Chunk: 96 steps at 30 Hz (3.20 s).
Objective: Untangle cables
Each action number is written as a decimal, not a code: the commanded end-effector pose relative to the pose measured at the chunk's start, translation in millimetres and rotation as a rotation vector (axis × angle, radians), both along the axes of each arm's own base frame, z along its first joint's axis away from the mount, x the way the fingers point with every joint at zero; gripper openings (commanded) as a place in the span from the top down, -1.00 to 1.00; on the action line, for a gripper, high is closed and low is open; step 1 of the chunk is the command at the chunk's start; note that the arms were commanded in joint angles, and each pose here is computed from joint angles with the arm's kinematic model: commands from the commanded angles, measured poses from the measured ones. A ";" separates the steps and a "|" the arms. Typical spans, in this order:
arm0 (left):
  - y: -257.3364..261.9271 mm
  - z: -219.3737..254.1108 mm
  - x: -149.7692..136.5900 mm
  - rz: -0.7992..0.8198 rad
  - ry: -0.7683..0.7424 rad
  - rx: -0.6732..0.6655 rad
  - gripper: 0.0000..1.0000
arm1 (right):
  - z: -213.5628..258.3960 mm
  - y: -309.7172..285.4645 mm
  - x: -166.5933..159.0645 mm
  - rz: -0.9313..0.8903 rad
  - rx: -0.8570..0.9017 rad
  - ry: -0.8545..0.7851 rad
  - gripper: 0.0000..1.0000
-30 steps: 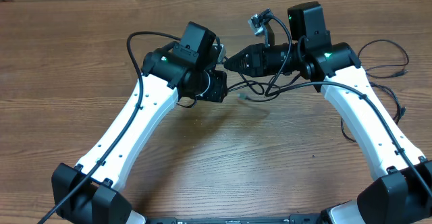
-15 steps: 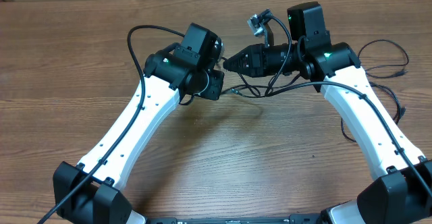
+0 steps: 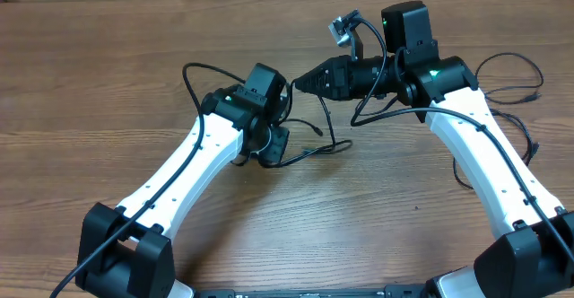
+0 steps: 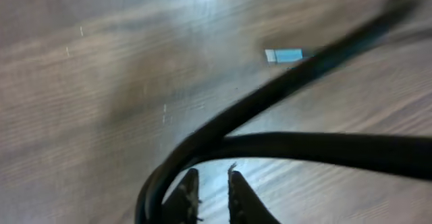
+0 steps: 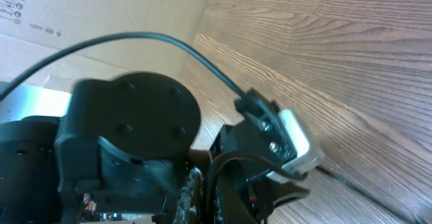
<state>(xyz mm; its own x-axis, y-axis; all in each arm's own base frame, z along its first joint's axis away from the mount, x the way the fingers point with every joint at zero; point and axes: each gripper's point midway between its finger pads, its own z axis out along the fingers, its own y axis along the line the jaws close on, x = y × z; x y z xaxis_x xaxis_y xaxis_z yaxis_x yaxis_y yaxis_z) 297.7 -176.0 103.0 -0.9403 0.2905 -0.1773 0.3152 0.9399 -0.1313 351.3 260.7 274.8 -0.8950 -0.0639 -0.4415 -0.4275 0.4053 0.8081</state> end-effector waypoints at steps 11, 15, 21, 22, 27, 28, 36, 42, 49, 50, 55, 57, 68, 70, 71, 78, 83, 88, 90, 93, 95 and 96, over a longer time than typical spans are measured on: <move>29.8 -6.5 -19.2 0.004 0.064 0.130 0.79 | -74.8 -162.6 68.1 -0.697 -0.465 0.176 0.93; 34.7 -6.7 -19.4 0.017 0.072 0.137 0.80 | -97.8 -221.3 53.3 -0.852 -0.685 0.251 0.92; 25.2 -5.6 -13.8 0.039 0.059 0.084 0.78 | -98.9 -164.6 10.6 -0.447 -0.580 0.270 0.66; 22.8 -5.4 -13.9 0.037 0.061 0.071 0.78 | -100.6 -156.4 -2.4 -0.382 -0.583 0.288 0.52; 15.3 -4.3 -10.3 0.042 0.052 0.032 0.49 | -107.7 -134.4 -41.9 -0.251 -0.642 0.370 0.34; 14.3 -3.9 -7.7 0.044 0.041 0.028 0.39 | -108.0 -129.2 -46.6 -0.231 -0.649 0.375 0.26; 18.1 -5.0 5.8 0.053 -0.023 0.055 0.28 | -112.1 -114.6 -53.5 -0.195 -0.713 0.341 0.17; 22.8 -19.8 8.4 0.038 -0.051 0.080 0.21 | -113.2 -121.7 -51.4 -0.262 -0.716 0.393 0.12; 8.0 -25.2 17.7 -0.024 -0.102 0.010 0.04 | -110.5 -112.7 -60.4 -0.223 -0.682 0.422 0.02; 3.6 -24.8 17.1 -0.054 -0.103 -0.010 0.01 | -110.5 -112.6 -59.9 -0.224 -0.682 0.420 0.02; 0.8 -29.8 13.3 -0.169 -0.108 -0.010 -0.16 | -110.4 -112.5 -59.3 -0.225 -0.680 0.418 0.02; 1.3 -35.8 11.8 -0.244 -0.114 0.004 -0.22 | -110.4 -112.5 -59.2 -0.225 -0.680 0.418 0.02; -11.6 -67.0 25.9 -0.368 -0.134 -0.002 -0.26 | -110.2 -112.1 -60.4 -0.222 -0.678 0.423 0.03; -11.1 -76.5 24.2 -0.369 -0.109 0.005 -0.25 | -110.2 -112.1 -60.4 -0.222 -0.678 0.423 0.02; -10.7 -80.3 22.8 -0.369 -0.096 0.007 -0.23 | -110.2 -112.1 -60.3 -0.222 -0.678 0.423 0.02; -12.4 -84.0 17.3 -0.371 -0.066 -0.009 0.34 | -110.2 -112.2 -60.1 -0.223 -0.678 0.422 0.02; -13.6 -75.4 20.6 -0.357 -0.066 -0.011 0.92 | -110.2 -112.2 -60.1 -0.223 -0.678 0.422 0.02; -16.3 -26.2 41.2 -0.329 -0.109 -0.016 0.92 | -109.7 -111.2 -56.5 -0.227 -0.672 0.407 0.00; -14.6 2.0 51.5 -0.286 -0.134 -0.028 0.92 | -109.2 -109.7 -54.9 -0.226 -0.666 0.399 0.00; -9.2 56.4 69.2 -0.186 -0.195 -0.074 0.91 | -104.1 -95.9 -60.4 -0.147 -0.616 0.371 0.00; -12.8 79.6 72.4 -0.160 -0.211 -0.131 0.92 | -97.4 -80.1 -67.5 -0.055 -0.556 0.332 0.00; -17.6 90.6 71.7 -0.168 -0.215 -0.167 0.91 | -94.3 -72.9 -71.0 -0.015 -0.530 0.315 -0.04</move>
<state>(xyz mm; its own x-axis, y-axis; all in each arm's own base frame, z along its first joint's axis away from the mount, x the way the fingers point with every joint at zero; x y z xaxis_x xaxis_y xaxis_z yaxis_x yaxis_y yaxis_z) 361.9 -185.2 138.9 -0.8150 0.4832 -0.3198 0.5382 0.8357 -0.1089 292.2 160.5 169.1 -0.9982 -0.0542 -0.0248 -0.0595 0.8759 0.4788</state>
